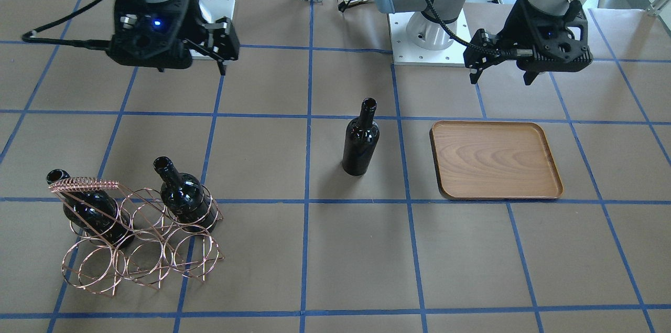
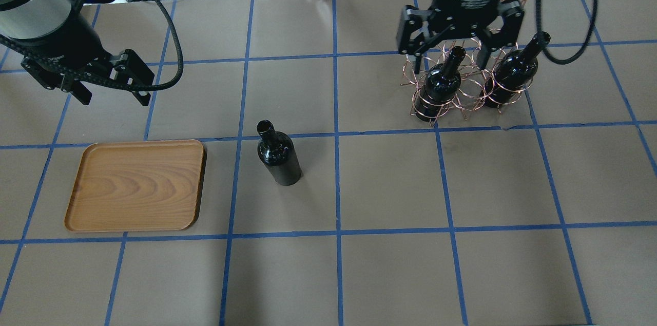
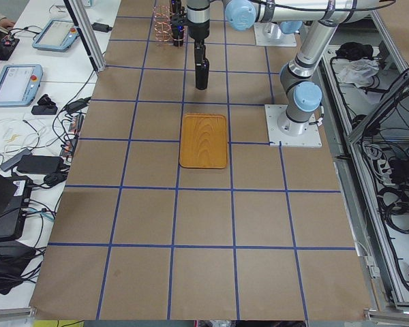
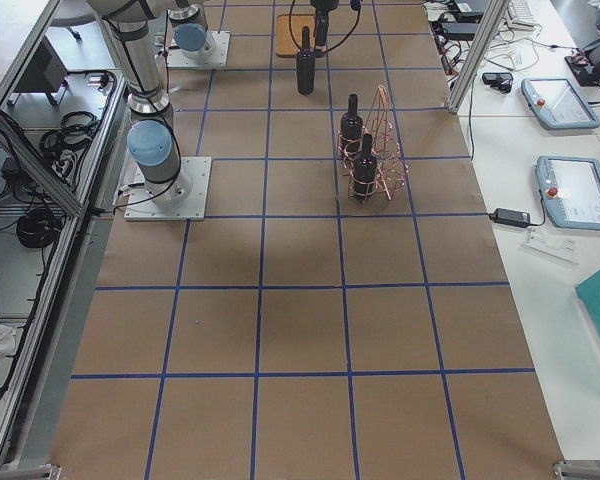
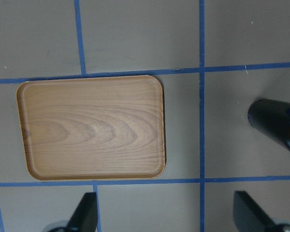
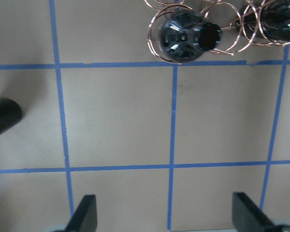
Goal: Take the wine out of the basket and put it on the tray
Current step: 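Move the left gripper over the standing bottle while the right gripper withdraws, then lower the left gripper and grasp the bottle neck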
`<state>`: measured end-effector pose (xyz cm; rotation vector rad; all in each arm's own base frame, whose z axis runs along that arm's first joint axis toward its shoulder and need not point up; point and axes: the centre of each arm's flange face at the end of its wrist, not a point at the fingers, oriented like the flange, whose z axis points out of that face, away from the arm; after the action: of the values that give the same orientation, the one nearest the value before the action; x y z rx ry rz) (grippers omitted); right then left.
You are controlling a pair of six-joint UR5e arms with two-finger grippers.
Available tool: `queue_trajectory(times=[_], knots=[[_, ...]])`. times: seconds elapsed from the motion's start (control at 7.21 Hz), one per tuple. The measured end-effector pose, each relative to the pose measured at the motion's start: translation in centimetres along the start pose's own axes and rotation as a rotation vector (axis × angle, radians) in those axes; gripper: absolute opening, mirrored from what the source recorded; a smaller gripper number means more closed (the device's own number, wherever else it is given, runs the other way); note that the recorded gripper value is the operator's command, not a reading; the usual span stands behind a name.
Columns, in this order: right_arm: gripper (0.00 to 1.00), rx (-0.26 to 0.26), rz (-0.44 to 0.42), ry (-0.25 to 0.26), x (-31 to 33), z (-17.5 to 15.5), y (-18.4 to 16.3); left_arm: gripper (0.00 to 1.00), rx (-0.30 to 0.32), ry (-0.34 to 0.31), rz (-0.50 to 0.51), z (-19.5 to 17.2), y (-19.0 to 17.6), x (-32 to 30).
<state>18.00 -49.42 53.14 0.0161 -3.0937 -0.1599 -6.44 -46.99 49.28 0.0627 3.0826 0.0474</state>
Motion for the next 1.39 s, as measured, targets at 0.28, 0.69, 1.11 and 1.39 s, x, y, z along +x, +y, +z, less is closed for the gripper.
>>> queue_trajectory(times=[0.28, 0.69, 1.11, 1.39], knots=[[1.0, 0.075, -0.018, -0.002, 3.6, -1.1, 0.0, 1.0, 0.022, -0.006, 0.065, -0.6, 0.4, 4.4], [1.0, 0.157, -0.023, -0.021, 3.8, -1.2, -0.8, 1.0, 0.073, -0.001, 0.097, -1.0, 1.7, 11.8], [1.0, 0.16, -0.029, -0.035, 3.7, -1.1, -0.9, 0.98, 0.08, 0.083, 0.129, 1.5, 1.8, 16.5], [1.0, 0.161, -0.032, -0.036, 3.7, -1.1, -0.8, 0.97, 0.069, 0.098, 0.139, 4.7, 1.8, 17.3]])
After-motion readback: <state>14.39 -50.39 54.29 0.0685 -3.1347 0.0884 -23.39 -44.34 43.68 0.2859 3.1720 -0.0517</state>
